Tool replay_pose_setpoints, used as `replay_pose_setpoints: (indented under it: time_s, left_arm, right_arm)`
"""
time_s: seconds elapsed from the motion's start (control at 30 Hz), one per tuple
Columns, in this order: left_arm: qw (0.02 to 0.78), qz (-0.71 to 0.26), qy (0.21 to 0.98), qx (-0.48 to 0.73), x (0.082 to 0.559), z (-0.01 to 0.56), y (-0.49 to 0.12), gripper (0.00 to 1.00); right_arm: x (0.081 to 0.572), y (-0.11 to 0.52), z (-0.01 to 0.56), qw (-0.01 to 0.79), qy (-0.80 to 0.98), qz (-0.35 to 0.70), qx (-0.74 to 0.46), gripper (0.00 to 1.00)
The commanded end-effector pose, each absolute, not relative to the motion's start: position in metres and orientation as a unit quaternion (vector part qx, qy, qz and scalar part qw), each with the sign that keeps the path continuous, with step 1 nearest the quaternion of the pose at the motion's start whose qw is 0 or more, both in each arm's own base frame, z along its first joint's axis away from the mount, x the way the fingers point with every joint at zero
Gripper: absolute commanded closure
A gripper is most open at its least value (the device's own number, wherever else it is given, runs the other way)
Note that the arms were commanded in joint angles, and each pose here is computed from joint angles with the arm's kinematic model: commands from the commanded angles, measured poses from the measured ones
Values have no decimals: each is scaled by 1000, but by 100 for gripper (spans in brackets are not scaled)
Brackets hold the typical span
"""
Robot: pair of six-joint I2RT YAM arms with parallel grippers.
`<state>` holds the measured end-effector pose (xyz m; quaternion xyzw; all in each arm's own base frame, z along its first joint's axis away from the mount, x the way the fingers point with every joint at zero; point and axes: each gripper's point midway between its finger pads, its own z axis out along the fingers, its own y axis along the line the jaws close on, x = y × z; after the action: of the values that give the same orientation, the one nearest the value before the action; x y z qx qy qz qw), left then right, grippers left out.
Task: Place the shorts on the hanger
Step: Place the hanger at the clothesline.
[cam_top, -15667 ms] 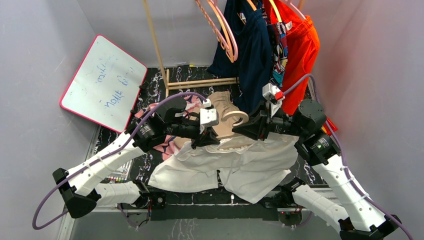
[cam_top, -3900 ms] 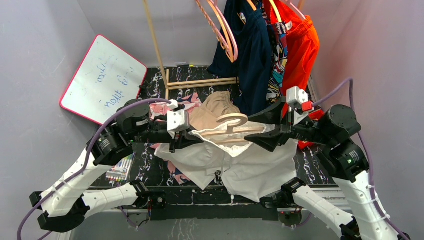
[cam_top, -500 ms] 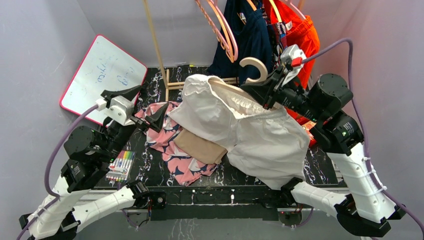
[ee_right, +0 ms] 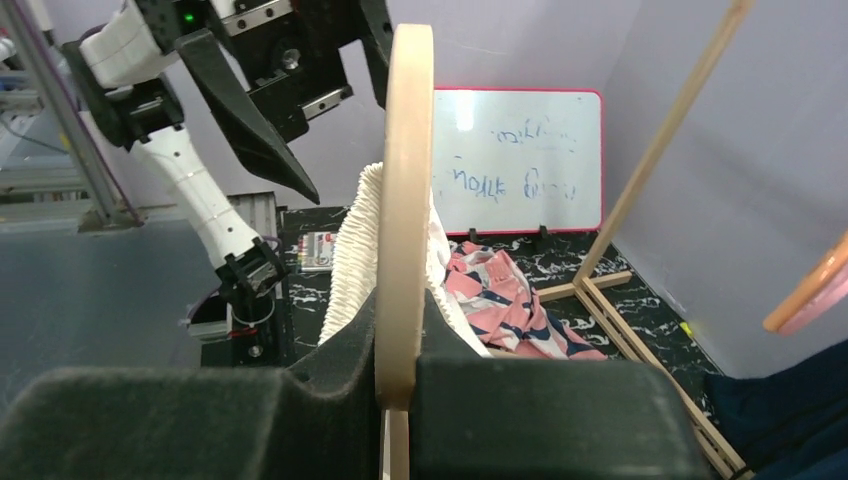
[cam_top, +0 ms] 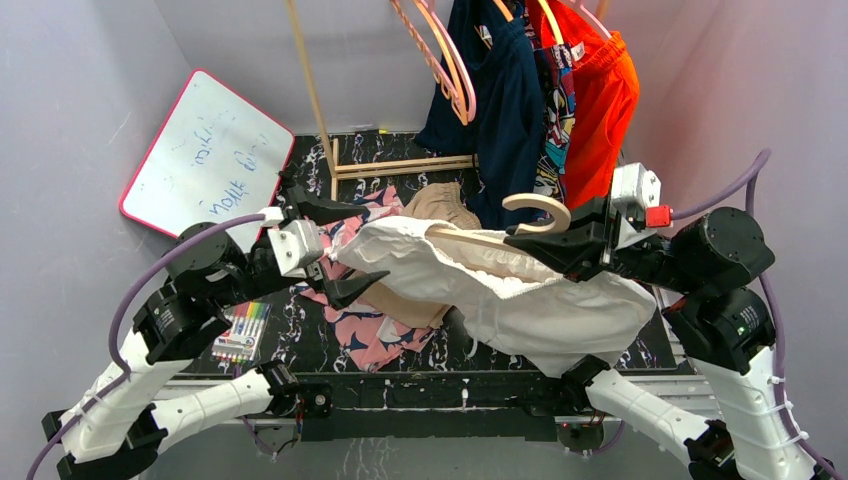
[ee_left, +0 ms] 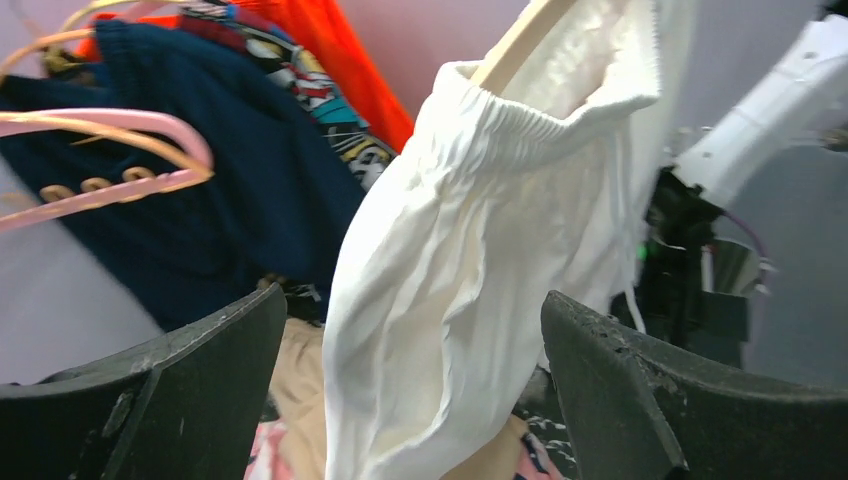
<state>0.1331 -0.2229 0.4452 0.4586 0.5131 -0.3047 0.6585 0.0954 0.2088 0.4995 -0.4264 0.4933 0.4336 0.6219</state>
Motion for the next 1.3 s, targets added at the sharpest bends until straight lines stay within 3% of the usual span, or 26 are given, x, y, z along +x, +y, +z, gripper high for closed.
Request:
replay_pose_setpoints:
  time_s: [0.0, 0.13, 0.27, 0.37, 0.43, 0.5, 0.67, 0.97, 1.27]
  left_arm:
    - [613, -378, 474, 506, 95, 453, -234, 2]
    - [616, -385, 460, 510, 91, 461, -234, 4]
    - [608, -391, 455, 521, 89, 459, -239, 17]
    - [604, -387, 459, 524, 93, 453, -242, 18]
    - [617, -371, 468, 512, 101, 452, -240, 15]
    - [649, -341, 480, 481, 116, 456, -231, 2]
    - [706, -309, 459, 441, 131, 475, -222, 2]
    - [570, -405, 446, 559, 104, 458, -279, 2]
    - [476, -448, 480, 585, 108, 425, -312, 20]
  right_arm:
    - [80, 213, 502, 619, 449, 447, -465, 100]
    - [79, 214, 498, 614, 449, 448, -469, 100]
    - [79, 216, 499, 614, 446, 451, -470, 100]
    - [82, 217, 501, 616, 445, 452, -467, 100]
    - [87, 217, 503, 623, 450, 447, -458, 100]
    - [97, 216, 506, 637, 462, 437, -437, 100]
    - [114, 230, 497, 621, 477, 445, -434, 100]
    - [120, 248, 472, 589, 475, 459, -466, 100]
    - [118, 250, 472, 585, 466, 465, -474, 100]
